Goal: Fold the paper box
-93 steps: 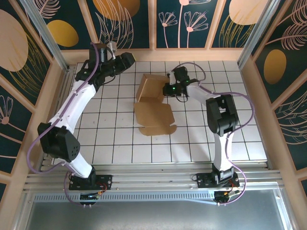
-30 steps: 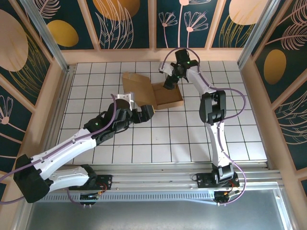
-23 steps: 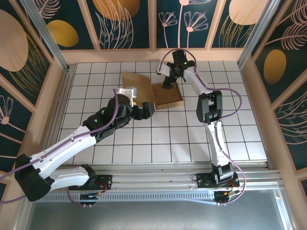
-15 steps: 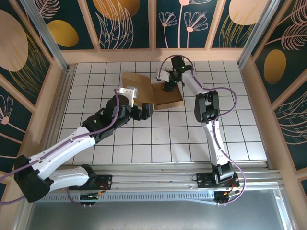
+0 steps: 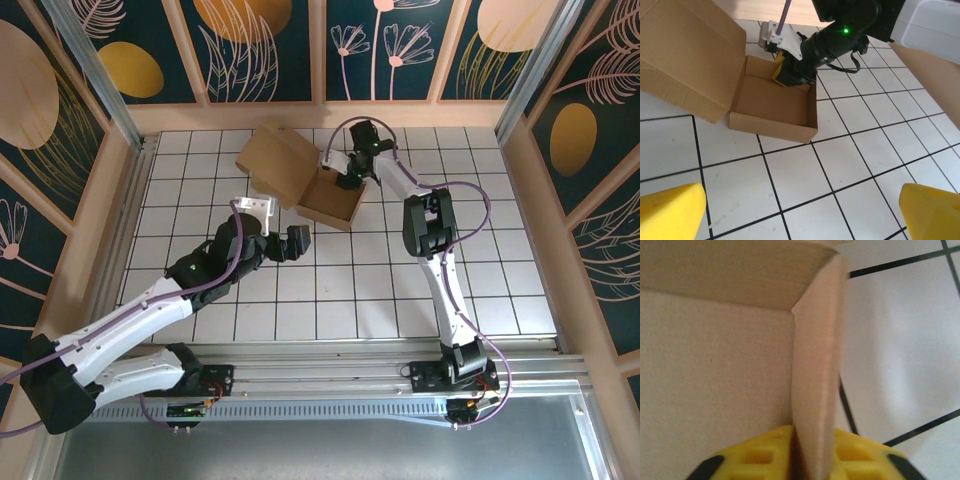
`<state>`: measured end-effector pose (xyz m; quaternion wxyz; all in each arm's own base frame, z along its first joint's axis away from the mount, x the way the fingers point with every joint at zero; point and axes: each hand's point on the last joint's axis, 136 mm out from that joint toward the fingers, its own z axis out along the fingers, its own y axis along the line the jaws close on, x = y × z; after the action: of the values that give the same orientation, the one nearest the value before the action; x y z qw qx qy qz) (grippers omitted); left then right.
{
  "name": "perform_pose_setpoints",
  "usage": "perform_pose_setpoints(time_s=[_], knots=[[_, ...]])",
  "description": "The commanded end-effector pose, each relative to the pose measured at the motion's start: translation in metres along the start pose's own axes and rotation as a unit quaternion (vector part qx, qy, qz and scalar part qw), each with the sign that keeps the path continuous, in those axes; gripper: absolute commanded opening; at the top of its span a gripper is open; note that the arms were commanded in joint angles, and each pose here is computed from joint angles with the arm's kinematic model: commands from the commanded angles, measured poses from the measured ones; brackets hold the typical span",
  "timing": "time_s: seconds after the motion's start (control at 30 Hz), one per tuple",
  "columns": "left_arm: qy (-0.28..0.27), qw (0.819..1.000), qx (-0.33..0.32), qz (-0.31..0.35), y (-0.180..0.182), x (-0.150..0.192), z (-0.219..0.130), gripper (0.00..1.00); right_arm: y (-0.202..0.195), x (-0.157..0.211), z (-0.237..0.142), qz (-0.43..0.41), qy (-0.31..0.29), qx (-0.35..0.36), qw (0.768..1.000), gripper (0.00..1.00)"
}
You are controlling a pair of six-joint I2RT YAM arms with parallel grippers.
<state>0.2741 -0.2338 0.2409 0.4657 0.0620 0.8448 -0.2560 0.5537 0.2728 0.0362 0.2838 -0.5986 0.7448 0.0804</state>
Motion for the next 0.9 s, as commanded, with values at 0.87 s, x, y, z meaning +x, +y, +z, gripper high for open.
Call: perform_pose_setpoints(time_s=[0.87], knots=[[-0.004,0.992,-0.068,-0.109,0.054,-0.001,0.002,0.97,0.118,0.066,-0.092,0.620,0.039,0.261,0.739,0.16]])
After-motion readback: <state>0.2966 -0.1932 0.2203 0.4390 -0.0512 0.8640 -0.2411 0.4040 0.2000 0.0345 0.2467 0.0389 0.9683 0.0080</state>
